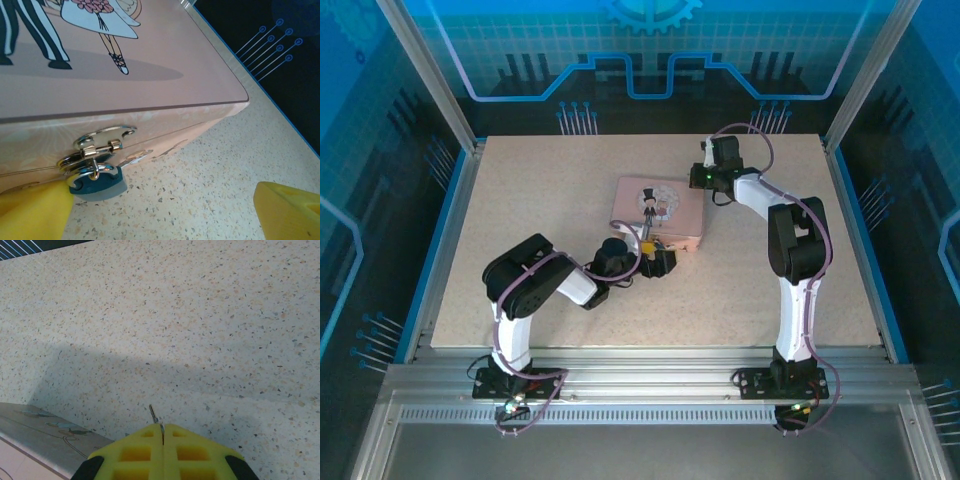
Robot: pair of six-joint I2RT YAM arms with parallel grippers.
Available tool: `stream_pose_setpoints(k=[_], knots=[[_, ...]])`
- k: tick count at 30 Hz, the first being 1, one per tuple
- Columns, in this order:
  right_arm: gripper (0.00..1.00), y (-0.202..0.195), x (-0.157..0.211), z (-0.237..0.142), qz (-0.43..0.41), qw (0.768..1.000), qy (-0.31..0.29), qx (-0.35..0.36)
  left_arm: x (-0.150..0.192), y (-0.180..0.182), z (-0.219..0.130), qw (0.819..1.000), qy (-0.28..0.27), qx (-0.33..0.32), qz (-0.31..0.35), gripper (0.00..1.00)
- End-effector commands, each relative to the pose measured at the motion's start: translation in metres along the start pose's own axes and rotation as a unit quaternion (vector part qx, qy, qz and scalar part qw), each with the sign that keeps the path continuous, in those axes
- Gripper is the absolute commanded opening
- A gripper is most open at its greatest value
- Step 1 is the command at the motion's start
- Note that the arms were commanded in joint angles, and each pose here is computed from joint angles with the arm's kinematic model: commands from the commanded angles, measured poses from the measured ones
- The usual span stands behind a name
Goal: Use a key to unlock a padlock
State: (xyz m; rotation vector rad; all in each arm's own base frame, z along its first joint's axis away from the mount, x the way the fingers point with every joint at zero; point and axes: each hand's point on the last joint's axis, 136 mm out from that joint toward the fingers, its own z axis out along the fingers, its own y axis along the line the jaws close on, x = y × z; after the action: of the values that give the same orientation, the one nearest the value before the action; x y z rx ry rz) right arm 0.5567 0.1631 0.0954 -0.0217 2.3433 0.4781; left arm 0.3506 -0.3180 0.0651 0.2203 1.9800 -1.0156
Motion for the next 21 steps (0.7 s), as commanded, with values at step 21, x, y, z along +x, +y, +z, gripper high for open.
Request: stream_pose_setpoints(k=[21], knots=[[0.0,0.03,0.026,-0.006,-0.01,0.999,0.033,-0.025,-0.027,-0.026,-0.001,0.994,-0.028,0.108,-0.014,0.73]])
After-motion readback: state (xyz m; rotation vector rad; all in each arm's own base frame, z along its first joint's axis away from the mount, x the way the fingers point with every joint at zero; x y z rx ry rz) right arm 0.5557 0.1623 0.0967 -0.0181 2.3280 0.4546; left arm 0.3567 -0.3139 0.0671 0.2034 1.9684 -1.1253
